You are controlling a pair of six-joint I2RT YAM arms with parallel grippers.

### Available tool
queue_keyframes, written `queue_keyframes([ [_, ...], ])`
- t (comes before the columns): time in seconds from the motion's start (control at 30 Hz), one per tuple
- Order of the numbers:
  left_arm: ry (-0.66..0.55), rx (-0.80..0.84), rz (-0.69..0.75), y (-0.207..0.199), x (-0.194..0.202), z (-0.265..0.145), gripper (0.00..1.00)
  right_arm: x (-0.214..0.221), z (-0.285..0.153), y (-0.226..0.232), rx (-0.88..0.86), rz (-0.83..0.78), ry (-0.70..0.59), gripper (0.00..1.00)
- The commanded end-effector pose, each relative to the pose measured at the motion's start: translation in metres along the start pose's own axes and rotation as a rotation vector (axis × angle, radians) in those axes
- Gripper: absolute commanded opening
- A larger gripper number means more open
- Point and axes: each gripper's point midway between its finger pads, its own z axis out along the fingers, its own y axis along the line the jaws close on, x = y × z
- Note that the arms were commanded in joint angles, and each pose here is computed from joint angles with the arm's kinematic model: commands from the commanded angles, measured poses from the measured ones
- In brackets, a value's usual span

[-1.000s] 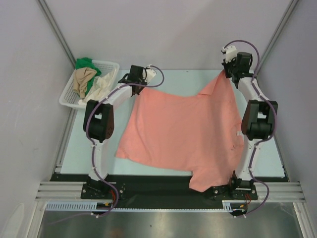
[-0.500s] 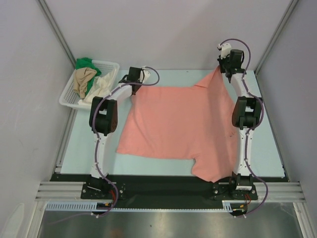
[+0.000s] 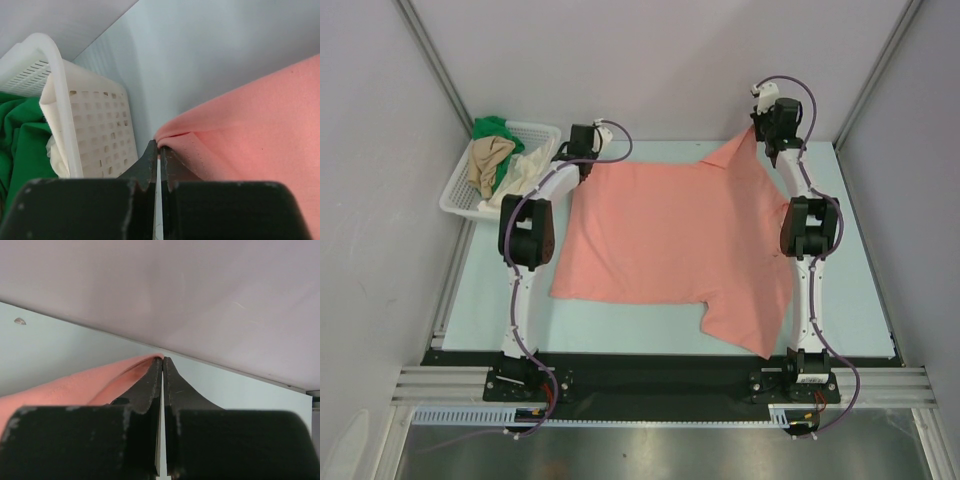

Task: Fold and stack the t-shirts
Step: Flatten the tshirt out, then fold the tshirt

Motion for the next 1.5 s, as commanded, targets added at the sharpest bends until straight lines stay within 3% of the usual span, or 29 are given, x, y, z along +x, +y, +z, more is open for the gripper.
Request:
queue_keyframes([
  [0.0, -0.036, -0.060, -0.028, 0.022, -0.015, -0.003, 0.00, -0.031, -0.002, -0.016, 0.049, -0.004, -0.079, 0.00],
  [0.4, -0.098, -0.034, -0.017, 0.035, -0.024, -0.049, 0.00, -0.069, -0.080, -0.017, -0.030, -0.038, -0.047, 0.00],
  [0.43, -0.123, -0.046, -0.025, 0.041, -0.030, -0.057, 0.01, -0.053, -0.084, -0.012, -0.044, -0.035, -0.013, 0.00],
  [0.5, -0.118, -0.041, -0.019, 0.038, -0.022, -0.061, 0.01, -0.067, -0.101, -0.015, -0.039, -0.043, -0.033, 0.00],
  [0.8, -0.149, -0.040, -0.020, 0.043, -0.017, -0.088, 0.00, -0.051, -0.158, 0.000, -0.073, -0.002, 0.046, 0.00],
  [1.47, -0.079, 0.041, -0.009, 0.012, 0.038, -0.119, 0.00, -0.022, -0.284, 0.037, -0.130, 0.030, 0.158, 0.00],
])
